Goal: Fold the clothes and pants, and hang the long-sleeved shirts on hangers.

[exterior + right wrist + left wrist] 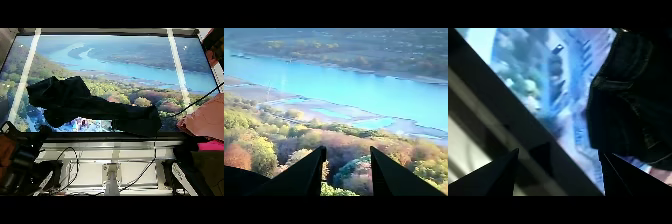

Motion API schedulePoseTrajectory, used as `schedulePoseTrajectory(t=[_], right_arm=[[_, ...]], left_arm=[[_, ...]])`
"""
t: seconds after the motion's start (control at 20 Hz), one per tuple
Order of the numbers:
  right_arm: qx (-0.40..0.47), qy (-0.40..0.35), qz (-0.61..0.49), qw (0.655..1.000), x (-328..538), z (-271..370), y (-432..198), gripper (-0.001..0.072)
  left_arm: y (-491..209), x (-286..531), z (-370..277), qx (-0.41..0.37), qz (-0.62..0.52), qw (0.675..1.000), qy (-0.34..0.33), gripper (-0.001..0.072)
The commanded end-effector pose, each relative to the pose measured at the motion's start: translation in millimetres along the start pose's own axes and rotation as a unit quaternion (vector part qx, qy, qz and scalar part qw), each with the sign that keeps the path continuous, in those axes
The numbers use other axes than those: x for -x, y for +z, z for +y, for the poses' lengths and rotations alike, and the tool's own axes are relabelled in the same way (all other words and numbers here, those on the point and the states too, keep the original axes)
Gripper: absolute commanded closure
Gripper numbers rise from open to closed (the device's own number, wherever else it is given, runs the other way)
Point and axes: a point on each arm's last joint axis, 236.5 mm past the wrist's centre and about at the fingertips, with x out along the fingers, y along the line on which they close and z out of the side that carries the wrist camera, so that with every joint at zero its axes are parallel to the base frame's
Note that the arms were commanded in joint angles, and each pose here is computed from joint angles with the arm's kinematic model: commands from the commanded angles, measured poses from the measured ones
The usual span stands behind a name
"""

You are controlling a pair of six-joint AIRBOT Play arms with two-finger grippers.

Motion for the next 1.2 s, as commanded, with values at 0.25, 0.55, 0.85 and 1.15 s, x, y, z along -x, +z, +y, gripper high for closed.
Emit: schedulePoseTrajectory(t=[0.25,0.55,0.85,1.15], right_arm=[[0.000,0.001,0.000,1.000,0,1,0,0.0370],[0.000,0.001,0.000,1.000,0,1,0,0.0371],[0.000,0.000,-0.001,1.000,0,0,0,0.0371],[0.000,0.000,-0.002,1.000,0,0,1,0.0371]], left_arm=[[-34,-45,-9,0.053,0.071,0.996,0.014,0.0129],[-50,-78,-62,0.040,0.091,0.992,-0.071,0.0302],[-52,-93,-74,0.024,0.089,0.991,-0.096,0.0378],[28,-58,-141,0.074,-0.015,0.964,-0.256,0.0688]])
